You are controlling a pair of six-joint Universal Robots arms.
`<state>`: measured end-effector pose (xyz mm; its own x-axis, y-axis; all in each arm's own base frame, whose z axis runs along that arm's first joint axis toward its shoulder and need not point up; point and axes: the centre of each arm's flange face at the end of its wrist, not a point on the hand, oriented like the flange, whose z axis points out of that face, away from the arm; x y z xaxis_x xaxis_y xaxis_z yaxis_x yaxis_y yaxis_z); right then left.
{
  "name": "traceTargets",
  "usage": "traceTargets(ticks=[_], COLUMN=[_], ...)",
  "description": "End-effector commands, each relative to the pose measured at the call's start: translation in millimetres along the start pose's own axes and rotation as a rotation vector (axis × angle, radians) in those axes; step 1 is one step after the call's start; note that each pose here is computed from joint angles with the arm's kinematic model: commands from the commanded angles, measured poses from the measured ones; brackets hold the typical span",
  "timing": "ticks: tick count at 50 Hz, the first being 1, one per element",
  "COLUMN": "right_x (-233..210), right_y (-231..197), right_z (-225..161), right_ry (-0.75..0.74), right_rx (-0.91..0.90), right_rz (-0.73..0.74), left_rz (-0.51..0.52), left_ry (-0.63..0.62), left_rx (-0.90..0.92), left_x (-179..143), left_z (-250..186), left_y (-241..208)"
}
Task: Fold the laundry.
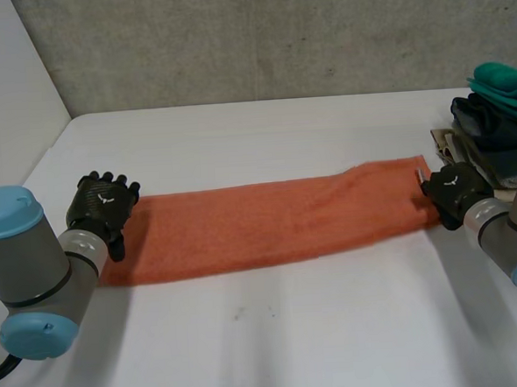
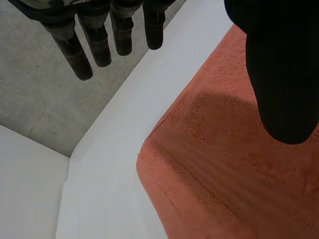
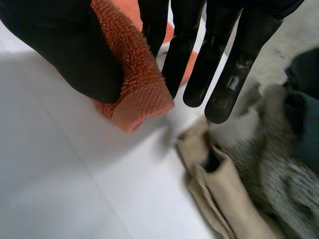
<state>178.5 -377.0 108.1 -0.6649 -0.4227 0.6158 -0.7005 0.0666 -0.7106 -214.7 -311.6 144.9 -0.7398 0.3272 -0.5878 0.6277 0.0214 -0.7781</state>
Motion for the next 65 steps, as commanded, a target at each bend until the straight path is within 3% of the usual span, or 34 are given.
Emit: traceTargets(ticks=[1,6,12,18,22,29,31,38,45,51,55,60,65], right_x=[32,42,50,47,-1,-86,-134,-239,-302,-281,-238,-169,-157], right_y=[2,-1,1,-33,-117,-188,-213,-239,-226,-242,-253,-241,-198], right_z=[-1,-11,-15,-15,-31,-63,-82,-106,-113,-122,-122,-116,-105], right_ry=[0.14,0.193,0.242,0.27,0.221,0.062,-0.041,-0.263,-0.403,-0.358,-0.298,-0.248,-0.319], right_rx=[-0.024,-0.046,-0.1,0.028,0.356,0.715,0.866,1.089,1.114,1.092,0.996,0.769,0.498], right_rz=[-0.001,-0.019,-0.141,-0.189,-0.231,-0.285,-0.304,-0.32,-0.279,-0.216,-0.044,0.233,0.298], left_rz=[0.0,0.0,-0.004,-0.007,-0.032,-0.203,-0.261,-0.31,-0.313,-0.31,-0.307,-0.294,-0.271], left_ry=[-0.014,-0.03,-0.051,-0.077,-0.132,-0.227,-0.245,-0.248,-0.239,-0.235,-0.22,-0.122,0.023], left_rx=[0.012,0.032,0.036,0.043,0.042,0.064,0.07,0.066,0.055,0.073,0.101,0.167,0.191], left_x=[-4,-10,-18,-27,-47,-82,-89,-90,-87,-85,-82,-60,-19], left_z=[-1,-4,-11,-16,-19,-27,-30,-33,-33,-33,-33,-36,-38], left_y=[-4,-12,-15,-18,-18,-19,-18,-15,-12,-17,-25,-45,-54])
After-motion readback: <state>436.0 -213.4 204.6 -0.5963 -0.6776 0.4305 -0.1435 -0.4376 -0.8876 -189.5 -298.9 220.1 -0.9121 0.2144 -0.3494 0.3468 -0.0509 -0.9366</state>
